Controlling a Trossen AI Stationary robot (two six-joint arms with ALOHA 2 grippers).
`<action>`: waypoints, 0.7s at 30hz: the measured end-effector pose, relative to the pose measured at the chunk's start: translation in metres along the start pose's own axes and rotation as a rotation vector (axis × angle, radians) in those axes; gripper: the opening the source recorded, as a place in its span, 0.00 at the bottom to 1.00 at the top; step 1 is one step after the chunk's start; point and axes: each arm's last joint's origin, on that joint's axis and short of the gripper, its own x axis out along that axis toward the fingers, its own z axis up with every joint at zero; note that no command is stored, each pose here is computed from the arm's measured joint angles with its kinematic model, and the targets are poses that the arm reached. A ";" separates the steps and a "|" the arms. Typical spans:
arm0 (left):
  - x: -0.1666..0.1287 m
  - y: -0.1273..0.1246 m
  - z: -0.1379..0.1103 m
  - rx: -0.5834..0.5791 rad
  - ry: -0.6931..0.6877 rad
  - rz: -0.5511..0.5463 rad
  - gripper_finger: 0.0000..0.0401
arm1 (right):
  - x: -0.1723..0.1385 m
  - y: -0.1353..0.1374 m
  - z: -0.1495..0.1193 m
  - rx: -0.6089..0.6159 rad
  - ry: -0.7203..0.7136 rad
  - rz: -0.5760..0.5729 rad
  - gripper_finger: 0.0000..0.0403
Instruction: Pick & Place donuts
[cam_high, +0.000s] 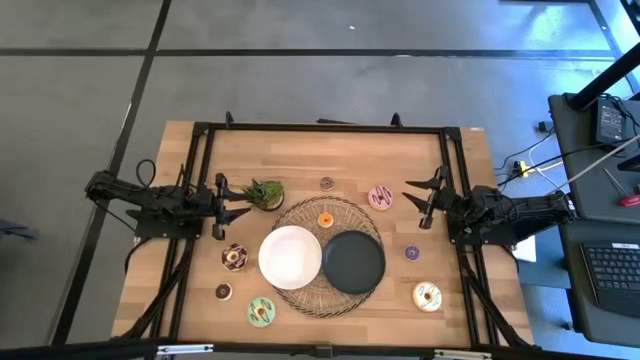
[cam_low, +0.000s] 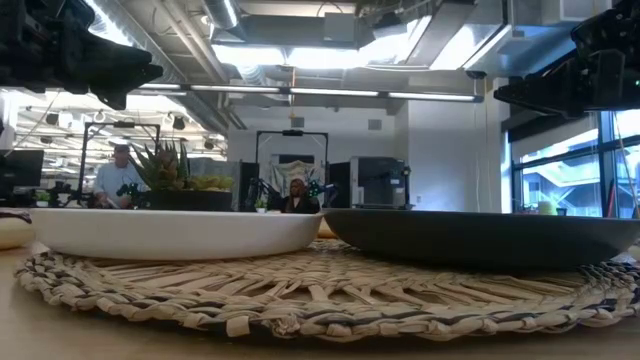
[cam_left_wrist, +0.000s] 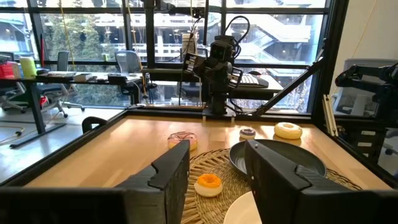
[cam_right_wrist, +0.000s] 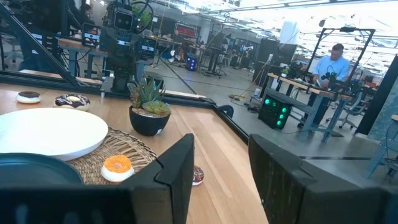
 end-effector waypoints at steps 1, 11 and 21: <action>0.000 0.000 0.000 0.000 0.000 0.000 0.37 | 0.000 0.000 0.000 0.000 0.000 -0.001 0.38; 0.000 0.000 0.000 0.000 0.000 0.000 0.37 | 0.000 0.000 0.000 0.000 0.000 -0.001 0.38; 0.000 0.000 0.000 0.000 0.000 0.000 0.38 | 0.000 0.000 0.000 0.008 0.000 0.000 0.38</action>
